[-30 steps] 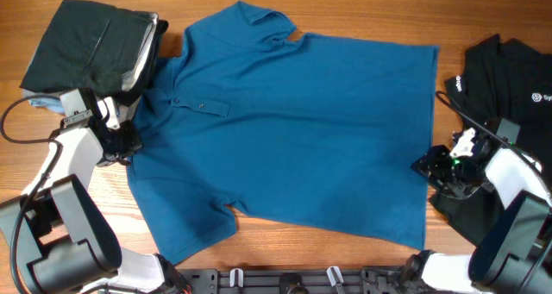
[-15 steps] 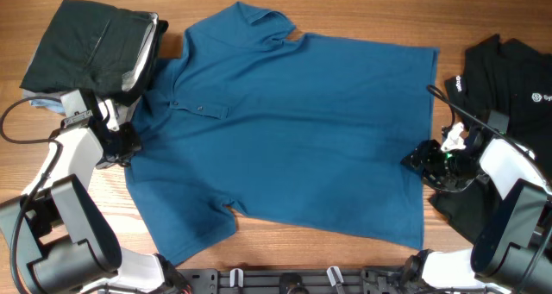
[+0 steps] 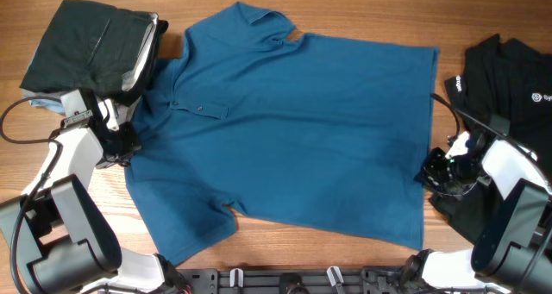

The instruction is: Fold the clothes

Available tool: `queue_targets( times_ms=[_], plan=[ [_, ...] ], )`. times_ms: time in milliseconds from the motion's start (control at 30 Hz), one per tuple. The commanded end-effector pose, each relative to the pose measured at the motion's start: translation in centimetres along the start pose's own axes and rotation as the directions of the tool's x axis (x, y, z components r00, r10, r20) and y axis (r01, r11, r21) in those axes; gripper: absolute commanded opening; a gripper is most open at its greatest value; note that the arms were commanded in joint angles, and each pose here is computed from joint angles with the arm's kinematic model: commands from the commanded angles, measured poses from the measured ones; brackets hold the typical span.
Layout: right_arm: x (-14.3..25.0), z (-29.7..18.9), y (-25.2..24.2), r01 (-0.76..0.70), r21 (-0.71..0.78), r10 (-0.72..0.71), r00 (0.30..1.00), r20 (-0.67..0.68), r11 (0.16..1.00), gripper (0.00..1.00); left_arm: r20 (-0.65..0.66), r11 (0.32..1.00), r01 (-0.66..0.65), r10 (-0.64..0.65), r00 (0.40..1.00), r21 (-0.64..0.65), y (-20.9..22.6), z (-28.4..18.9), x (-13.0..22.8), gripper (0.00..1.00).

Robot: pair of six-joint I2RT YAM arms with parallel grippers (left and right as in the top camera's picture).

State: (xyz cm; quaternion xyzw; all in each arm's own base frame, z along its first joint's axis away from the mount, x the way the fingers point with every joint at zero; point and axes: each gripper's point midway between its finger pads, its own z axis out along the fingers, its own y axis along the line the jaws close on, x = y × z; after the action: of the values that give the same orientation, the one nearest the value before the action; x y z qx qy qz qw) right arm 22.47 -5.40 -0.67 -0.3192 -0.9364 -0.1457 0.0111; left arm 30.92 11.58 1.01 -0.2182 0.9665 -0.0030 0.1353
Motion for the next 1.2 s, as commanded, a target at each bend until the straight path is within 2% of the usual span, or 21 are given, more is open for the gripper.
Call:
queue_targets(
  times_ms=[0,33,100,133,167,233,300,333,500,600,800,900,1000,1133,1167],
  plan=[
    [0.9,2.1,-0.7,0.036,0.005,-0.036,0.999,-0.04,0.999,0.43,0.023,0.999,0.01,-0.009,1.0,-0.031,0.5,-0.4,-0.3,0.04],
    [0.7,2.1,-0.6,0.04,0.004,-0.039,0.999,-0.029,0.999,0.54,0.023,0.999,0.01,-0.009,1.0,-0.031,0.5,-0.4,-0.3,0.04],
    [0.3,2.1,-0.6,0.044,0.005,-0.044,0.999,-0.017,0.999,0.54,0.024,0.999,0.01,-0.009,1.0,-0.031,0.5,-0.4,-0.4,0.04],
    [0.2,2.1,-0.6,0.046,0.004,-0.046,0.999,-0.012,0.999,0.5,0.024,0.999,0.01,-0.009,1.0,-0.031,0.5,-0.4,-0.4,0.04],
    [0.2,2.1,-0.6,0.046,0.003,-0.046,0.999,-0.012,0.999,0.41,0.023,0.999,0.01,-0.009,1.0,-0.03,0.5,-0.4,-0.3,0.04],
    [0.4,2.1,-0.6,0.044,0.005,-0.044,0.999,-0.018,0.999,0.33,0.023,0.999,0.01,-0.009,1.0,-0.03,0.5,-0.4,-0.3,0.04],
    [0.6,2.1,-0.6,0.041,0.001,-0.041,0.999,-0.026,0.999,0.11,0.023,0.999,0.01,-0.009,1.0,-0.031,0.5,-0.4,-0.3,0.04],
    [0.6,2.1,-0.5,0.042,-0.004,-0.042,0.999,-0.028,0.999,0.04,0.023,0.999,0.01,-0.009,1.0,-0.031,0.5,-0.4,-0.3,0.04],
    [-1.3,-0.6,0.8,0.051,-0.016,-0.051,0.998,0.032,0.999,0.04,0.041,1.0,0.008,-0.008,0.999,0.004,-0.1,-0.7,-0.8,0.04],
    [-3.3,-5.2,3.2,0.067,-0.078,-0.057,0.991,0.117,0.995,0.04,0.1,0.996,-0.003,-0.006,0.995,0.089,-1.7,-2.6,-2.5,0.04],
    [-5.4,-16.8,6.0,0.103,-0.115,-0.062,0.947,0.316,0.988,0.04,0.3,0.99,-0.029,-0.015,0.954,0.141,-2.9,-9.9,-5.5,0.04],
    [-5.7,-21.4,6.3,0.1,-0.124,-0.043,0.916,0.398,0.987,0.04,0.417,0.987,-0.019,-0.051,0.908,0.162,-3.1,-14.3,-6.3,0.04],
    [-5.6,-24.8,6.1,0.101,-0.121,-0.035,0.889,0.457,0.987,0.04,0.549,0.986,-0.008,-0.088,0.831,0.169,-2.4,-19.6,-6.9,0.04],
    [-4.5,-29.7,7.3,0.138,-0.116,-0.057,0.847,0.529,0.984,0.04,0.726,0.978,0.023,-0.171,0.666,0.21,-1.5,-28.6,-7.1,0.04],
    [-3.3,-31.8,7.8,0.147,-0.114,-0.061,0.835,0.546,0.983,0.04,0.791,0.974,-0.001,-0.182,0.585,0.225,-1.9,-32.8,-6.4,0.04]
  ],
)
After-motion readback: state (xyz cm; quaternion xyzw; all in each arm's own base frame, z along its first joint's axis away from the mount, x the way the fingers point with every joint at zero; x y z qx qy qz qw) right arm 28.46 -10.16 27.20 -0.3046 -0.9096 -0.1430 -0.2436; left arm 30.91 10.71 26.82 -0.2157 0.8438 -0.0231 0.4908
